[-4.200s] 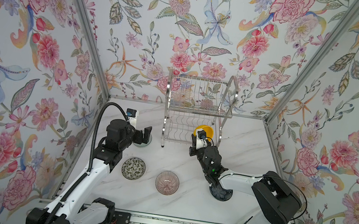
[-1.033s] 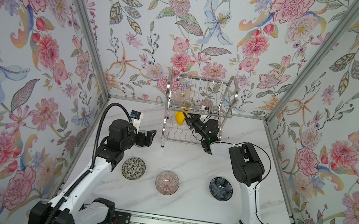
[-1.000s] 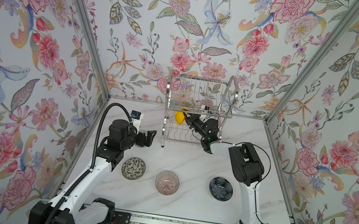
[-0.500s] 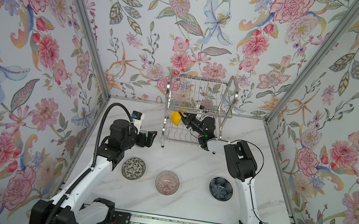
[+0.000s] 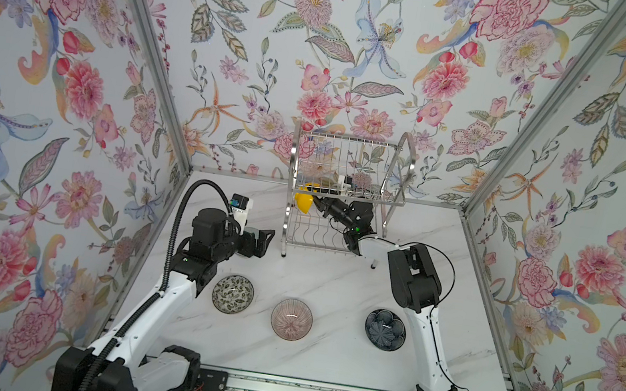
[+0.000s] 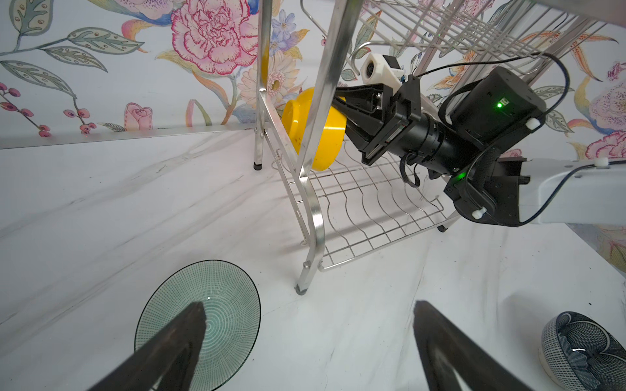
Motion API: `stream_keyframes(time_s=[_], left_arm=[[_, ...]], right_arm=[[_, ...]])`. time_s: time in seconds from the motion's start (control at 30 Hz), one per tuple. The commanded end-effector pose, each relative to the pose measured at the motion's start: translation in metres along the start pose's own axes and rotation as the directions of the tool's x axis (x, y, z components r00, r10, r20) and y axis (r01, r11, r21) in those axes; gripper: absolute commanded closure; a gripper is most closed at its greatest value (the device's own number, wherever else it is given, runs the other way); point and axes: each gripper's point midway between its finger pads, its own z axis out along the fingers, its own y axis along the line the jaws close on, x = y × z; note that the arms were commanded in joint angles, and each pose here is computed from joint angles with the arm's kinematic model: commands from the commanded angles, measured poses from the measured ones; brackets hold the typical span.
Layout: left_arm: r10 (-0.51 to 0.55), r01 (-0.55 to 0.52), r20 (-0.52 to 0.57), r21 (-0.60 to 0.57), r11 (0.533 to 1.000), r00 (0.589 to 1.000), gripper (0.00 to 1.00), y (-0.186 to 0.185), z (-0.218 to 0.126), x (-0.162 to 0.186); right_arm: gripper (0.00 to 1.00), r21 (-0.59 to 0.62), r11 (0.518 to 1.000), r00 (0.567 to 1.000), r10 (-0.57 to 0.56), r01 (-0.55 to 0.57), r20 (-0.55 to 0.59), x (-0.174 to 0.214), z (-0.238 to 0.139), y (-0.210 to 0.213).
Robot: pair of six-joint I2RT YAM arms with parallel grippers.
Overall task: Load the bowls into the dish rack
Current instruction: 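Push the yellow bowl with the right gripper into the lower rack slots, then lower the yellow bowl upright between the rack wires with the right gripper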
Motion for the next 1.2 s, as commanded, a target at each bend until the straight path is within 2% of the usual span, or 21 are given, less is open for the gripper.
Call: stream_keyframes(time_s=[0.0, 0.47, 1.17], left_arm=[[0.017, -0.017, -0.007, 0.021, 1.000, 1.000, 0.03, -0.001, 0.001, -0.002], [0.019, -0.018, -0.012, 0.068, 0.998, 1.000, 0.03, -0.009, 0.003, 0.000], [0.019, -0.018, -0.015, 0.076, 0.997, 1.000, 0.03, -0.010, 0.004, 0.001]], right_arm=[[0.89, -0.049, 0.998, 0.999, -0.037, 0.036, -0.013, -0.006, 0.004, 0.015], [0.88, -0.027, 0.999, 0.999, -0.026, 0.025, -0.026, -0.008, 0.007, 0.002], [0.87, -0.003, 1.000, 0.998, 0.009, -0.009, -0.062, -0.008, 0.016, -0.018]])
